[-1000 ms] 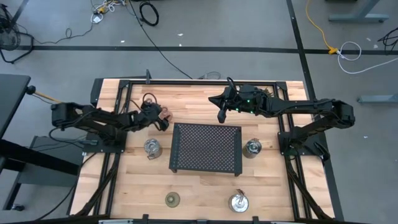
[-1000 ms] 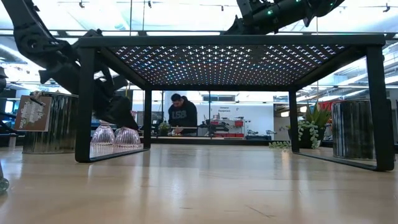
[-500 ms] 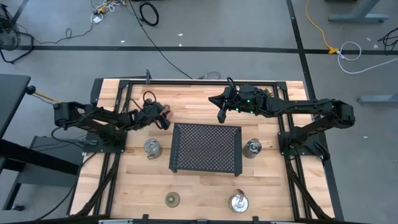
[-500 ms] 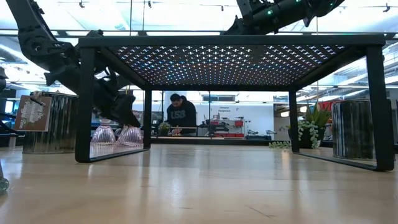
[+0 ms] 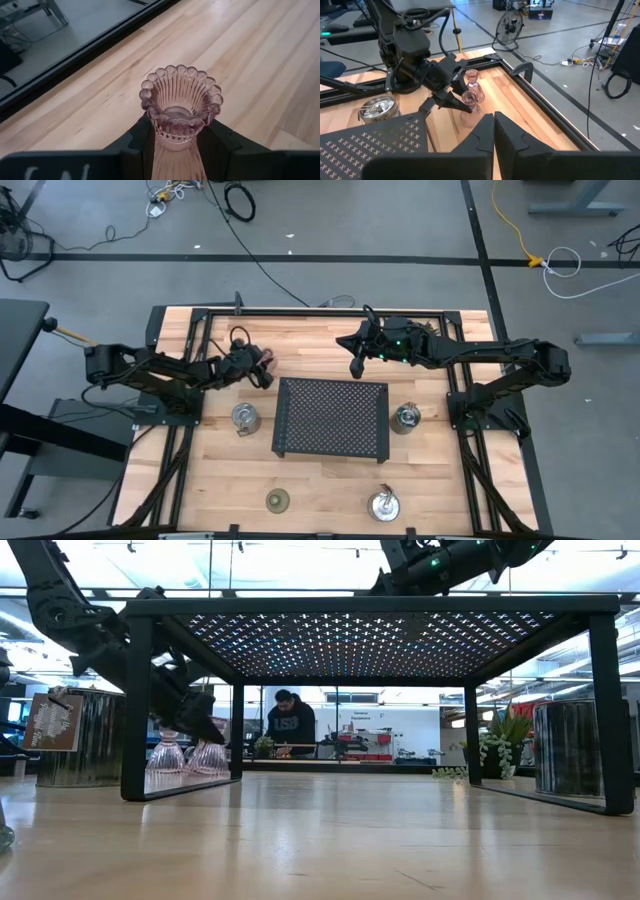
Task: Pick & Place candle stick holders
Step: Put the right pink candle holder on the shelf
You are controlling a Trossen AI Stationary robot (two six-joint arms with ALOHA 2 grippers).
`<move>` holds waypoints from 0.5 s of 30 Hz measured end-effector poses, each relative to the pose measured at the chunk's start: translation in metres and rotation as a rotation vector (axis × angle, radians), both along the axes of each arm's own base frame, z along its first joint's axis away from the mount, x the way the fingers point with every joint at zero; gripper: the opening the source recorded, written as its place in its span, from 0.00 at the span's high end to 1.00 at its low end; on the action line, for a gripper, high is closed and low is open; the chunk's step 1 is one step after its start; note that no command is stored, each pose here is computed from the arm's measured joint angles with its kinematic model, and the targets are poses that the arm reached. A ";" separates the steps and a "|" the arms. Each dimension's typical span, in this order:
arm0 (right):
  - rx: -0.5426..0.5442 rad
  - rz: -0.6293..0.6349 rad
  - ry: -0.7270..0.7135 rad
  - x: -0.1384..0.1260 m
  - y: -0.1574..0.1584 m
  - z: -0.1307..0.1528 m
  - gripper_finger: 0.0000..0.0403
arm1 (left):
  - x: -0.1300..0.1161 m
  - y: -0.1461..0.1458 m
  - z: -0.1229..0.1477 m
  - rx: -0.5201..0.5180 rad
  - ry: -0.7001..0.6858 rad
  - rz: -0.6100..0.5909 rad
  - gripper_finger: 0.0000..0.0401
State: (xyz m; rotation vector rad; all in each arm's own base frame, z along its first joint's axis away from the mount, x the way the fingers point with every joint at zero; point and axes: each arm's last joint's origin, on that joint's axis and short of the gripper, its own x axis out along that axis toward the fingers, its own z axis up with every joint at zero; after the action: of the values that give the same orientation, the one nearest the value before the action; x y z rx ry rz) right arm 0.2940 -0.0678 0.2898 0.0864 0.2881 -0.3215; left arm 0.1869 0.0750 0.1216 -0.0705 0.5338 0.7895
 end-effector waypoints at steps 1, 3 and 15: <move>0.000 0.000 0.002 0.000 0.000 0.000 0.97 | 0.000 0.000 0.002 0.005 0.001 -0.009 0.70; -0.002 0.000 0.002 0.000 0.000 0.000 0.97 | 0.003 0.000 0.011 0.022 -0.028 -0.028 0.70; -0.028 -0.121 0.057 -0.005 -0.012 -0.004 0.97 | 0.015 -0.006 0.118 0.034 0.052 -0.097 0.70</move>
State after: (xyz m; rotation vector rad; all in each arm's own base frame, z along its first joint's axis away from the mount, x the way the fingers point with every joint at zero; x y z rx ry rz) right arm 0.2892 -0.0796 0.2856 0.0677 0.3351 -0.4488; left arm 0.2016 0.0686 0.2396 0.0071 0.5689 0.7068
